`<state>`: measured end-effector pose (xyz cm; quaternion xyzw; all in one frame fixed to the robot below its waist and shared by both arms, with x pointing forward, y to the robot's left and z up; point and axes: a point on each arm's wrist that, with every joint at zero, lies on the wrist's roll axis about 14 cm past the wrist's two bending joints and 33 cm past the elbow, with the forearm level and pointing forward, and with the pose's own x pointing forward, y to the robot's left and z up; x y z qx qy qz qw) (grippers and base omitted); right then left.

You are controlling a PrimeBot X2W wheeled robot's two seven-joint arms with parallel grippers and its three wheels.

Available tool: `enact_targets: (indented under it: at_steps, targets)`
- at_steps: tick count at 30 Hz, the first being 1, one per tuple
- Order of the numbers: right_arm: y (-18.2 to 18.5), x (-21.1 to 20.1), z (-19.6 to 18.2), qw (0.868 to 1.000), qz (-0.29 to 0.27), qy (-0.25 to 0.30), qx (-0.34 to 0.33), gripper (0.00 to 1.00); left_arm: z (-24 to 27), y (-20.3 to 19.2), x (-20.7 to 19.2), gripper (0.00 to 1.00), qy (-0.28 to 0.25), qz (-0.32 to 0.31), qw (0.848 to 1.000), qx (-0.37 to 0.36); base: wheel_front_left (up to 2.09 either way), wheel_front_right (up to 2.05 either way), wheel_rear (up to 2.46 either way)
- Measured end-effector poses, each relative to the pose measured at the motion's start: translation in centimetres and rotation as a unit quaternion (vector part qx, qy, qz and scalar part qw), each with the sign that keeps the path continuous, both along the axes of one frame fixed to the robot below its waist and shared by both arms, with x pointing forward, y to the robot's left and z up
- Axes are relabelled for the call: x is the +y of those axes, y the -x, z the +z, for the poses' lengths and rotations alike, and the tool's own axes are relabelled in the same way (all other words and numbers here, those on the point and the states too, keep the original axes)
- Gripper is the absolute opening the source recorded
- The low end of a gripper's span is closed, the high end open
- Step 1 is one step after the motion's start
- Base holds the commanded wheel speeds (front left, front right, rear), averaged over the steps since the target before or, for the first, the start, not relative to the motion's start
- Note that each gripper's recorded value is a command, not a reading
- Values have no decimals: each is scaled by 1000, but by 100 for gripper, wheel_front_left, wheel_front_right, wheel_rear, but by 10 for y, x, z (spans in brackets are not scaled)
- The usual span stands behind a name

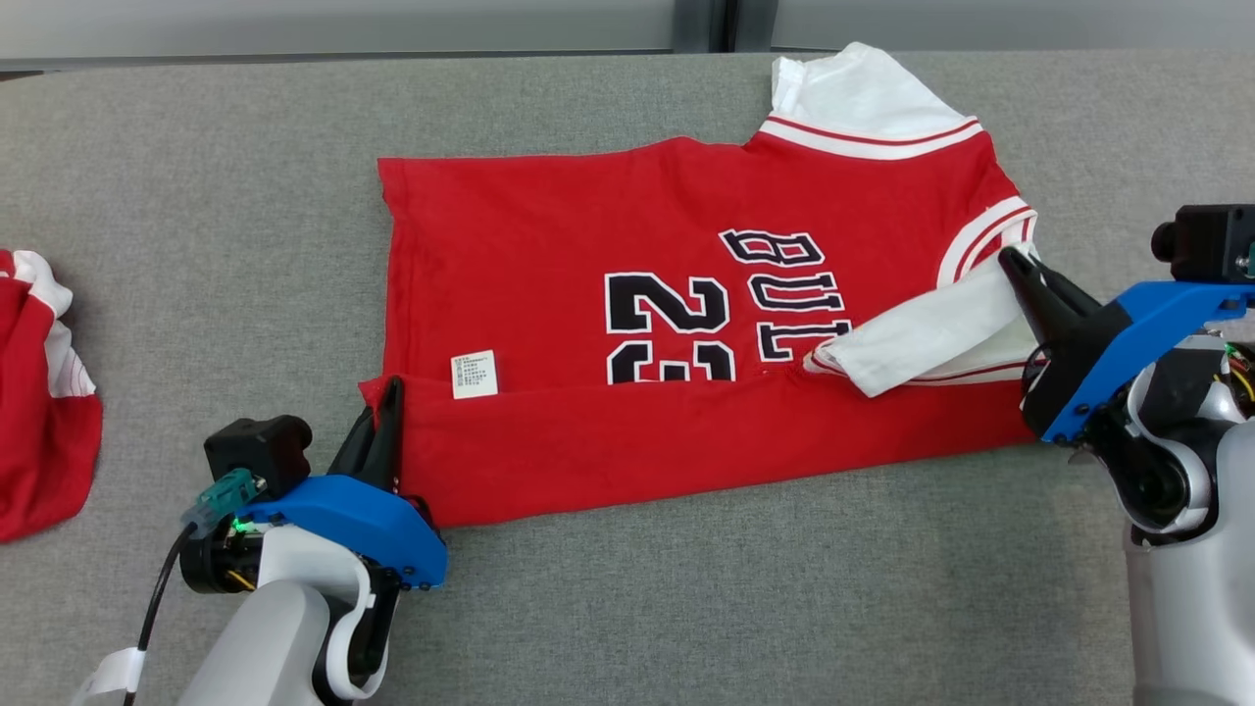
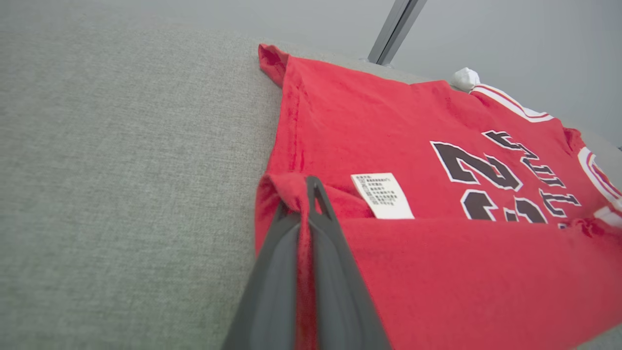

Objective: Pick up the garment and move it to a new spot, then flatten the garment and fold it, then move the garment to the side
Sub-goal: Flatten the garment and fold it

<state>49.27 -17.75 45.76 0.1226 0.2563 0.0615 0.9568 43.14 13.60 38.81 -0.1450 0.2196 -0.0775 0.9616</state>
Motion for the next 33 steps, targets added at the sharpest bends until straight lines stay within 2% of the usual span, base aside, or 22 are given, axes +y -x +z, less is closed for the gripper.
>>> enact_targets:
  at_steps: [1, 2, 3, 4, 11, 14, 22, 28, 33]
  targets:
    - [-3, 1, 2, 1000, 1, 0, -7, 87, -1, 1, 0, 0, 0, 1, 1000, 1, 0, 0, 0]
    - [-6, 2, 5, 1000, 0, -3, -14, 87, -2, 2, 1, 0, 0, 2, 1000, 2, 0, 0, 0]
    - [-12, 4, 12, 999, 0, -8, -31, 100, -2, 3, 0, 71, 1, 3, 1000, 2, 0, 0, 0]
    - [-14, 7, 15, 999, 2, -14, -36, 100, -2, 5, -1, 100, 3, 3, 1000, 3, 0, 0, 0]
    - [-15, 18, 42, 994, 4, -57, -88, 100, 4, 14, -1, 100, 7, 14, 1000, -7, 0, 0, 0]
    - [-7, 3, 44, 994, -11, -42, -97, 100, 6, 22, 3, 100, 2, 21, 1000, -14, 0, 0, 0]
    - [47, -57, -8, 996, -71, 51, -15, 100, -3, 45, 4, 100, -22, 17, 1000, -2, 0, 0, 0]
    - [60, -61, -40, 993, -85, 76, 11, 100, -28, 51, 7, 100, -63, 7, 997, 36, 0, 0, 0]
    - [55, -62, -60, 991, -86, 103, 19, 100, -40, 48, 7, 100, -74, 8, 996, 59, 0, 0, 0]
